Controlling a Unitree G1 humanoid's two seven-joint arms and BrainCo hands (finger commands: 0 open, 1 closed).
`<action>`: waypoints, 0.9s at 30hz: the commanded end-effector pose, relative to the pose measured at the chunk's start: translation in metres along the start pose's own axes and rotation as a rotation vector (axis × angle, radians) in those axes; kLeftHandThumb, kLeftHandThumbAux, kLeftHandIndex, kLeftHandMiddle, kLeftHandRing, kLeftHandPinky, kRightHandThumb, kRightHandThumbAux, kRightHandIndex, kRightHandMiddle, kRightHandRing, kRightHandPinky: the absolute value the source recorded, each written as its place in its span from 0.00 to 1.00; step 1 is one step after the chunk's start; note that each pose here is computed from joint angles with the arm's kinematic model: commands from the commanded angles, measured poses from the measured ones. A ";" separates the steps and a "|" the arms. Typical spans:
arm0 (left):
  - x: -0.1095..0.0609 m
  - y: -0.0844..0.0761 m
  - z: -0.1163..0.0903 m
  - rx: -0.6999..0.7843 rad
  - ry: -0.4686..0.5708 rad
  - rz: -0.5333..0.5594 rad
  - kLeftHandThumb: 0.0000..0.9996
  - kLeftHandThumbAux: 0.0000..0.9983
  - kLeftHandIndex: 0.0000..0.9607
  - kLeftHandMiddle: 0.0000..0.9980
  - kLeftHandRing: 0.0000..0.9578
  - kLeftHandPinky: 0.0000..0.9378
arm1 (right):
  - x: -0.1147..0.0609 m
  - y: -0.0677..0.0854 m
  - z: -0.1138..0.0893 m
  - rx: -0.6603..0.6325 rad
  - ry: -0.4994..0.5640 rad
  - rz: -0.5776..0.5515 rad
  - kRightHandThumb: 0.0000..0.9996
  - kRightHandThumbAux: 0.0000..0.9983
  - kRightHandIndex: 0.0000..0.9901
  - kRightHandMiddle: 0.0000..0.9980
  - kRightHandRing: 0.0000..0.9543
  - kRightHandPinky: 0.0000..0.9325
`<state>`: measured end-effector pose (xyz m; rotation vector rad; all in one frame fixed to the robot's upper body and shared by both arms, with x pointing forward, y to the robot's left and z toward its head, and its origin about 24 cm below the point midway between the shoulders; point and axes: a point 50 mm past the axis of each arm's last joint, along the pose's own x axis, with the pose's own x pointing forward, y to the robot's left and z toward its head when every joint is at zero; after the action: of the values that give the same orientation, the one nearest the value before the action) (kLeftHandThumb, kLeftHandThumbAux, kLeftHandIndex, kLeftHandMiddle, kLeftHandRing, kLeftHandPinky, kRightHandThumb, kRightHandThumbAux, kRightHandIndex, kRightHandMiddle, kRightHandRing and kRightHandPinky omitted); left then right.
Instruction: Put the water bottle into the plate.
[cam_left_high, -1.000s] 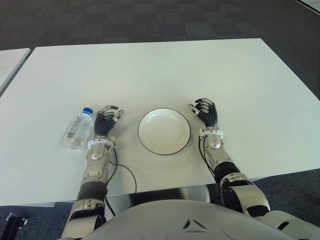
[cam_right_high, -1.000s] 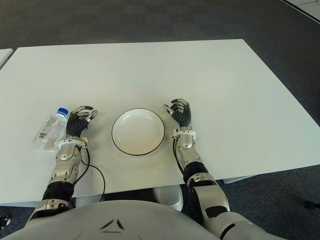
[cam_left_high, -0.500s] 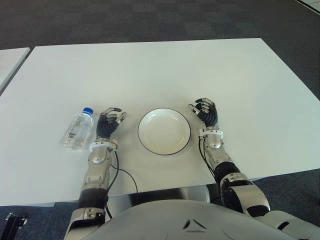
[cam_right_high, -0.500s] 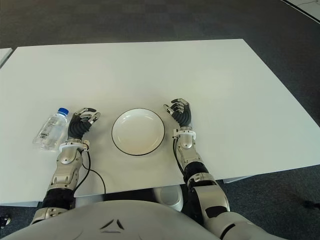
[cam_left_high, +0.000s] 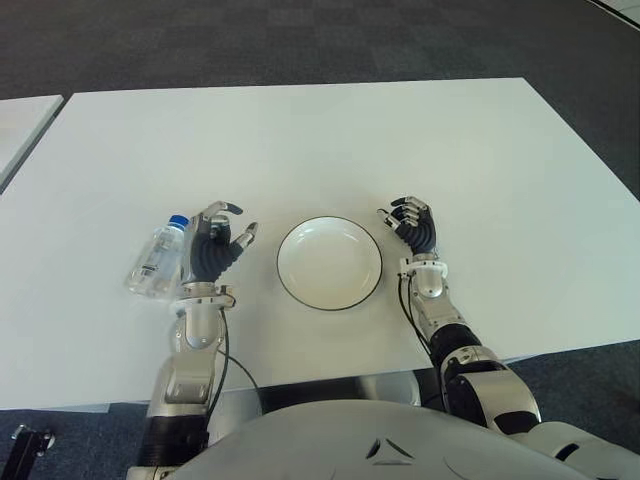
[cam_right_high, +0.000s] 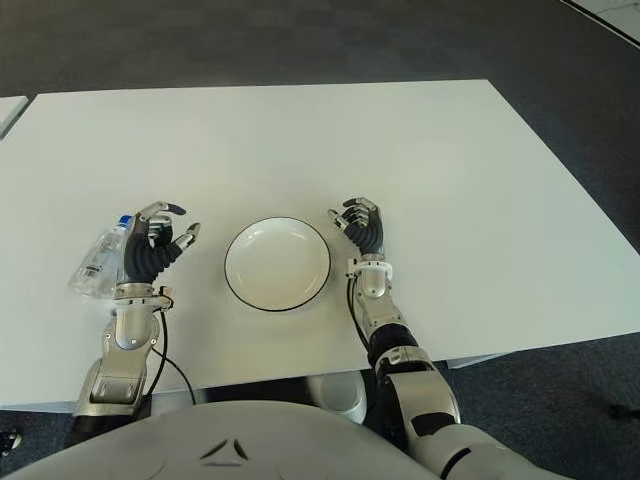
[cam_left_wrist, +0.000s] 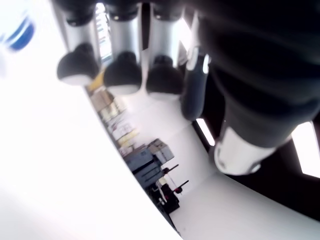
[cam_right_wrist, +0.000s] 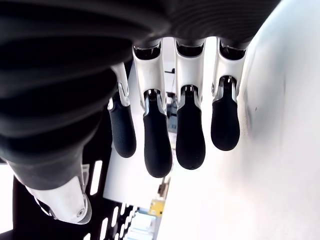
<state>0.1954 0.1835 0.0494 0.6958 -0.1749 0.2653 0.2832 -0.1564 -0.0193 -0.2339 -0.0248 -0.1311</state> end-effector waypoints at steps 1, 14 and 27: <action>-0.004 0.002 0.006 0.158 -0.038 0.058 0.71 0.72 0.46 0.87 0.90 0.91 | -0.005 0.002 -0.007 -0.003 0.037 0.009 0.71 0.73 0.44 0.62 0.67 0.68; -0.011 0.011 0.013 0.309 -0.007 0.184 0.71 0.72 0.45 0.78 0.80 0.76 | -0.005 0.003 -0.006 -0.008 0.037 0.015 0.71 0.73 0.44 0.62 0.67 0.67; -0.004 0.022 -0.007 0.473 0.042 0.331 0.45 0.69 0.08 0.11 0.10 0.09 | -0.005 0.004 -0.006 -0.007 0.037 0.013 0.71 0.73 0.44 0.62 0.67 0.68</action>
<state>0.1835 0.1976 0.0605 1.0655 -0.1959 0.6155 0.2835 -0.1548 -0.0194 -0.2336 -0.0224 -0.1262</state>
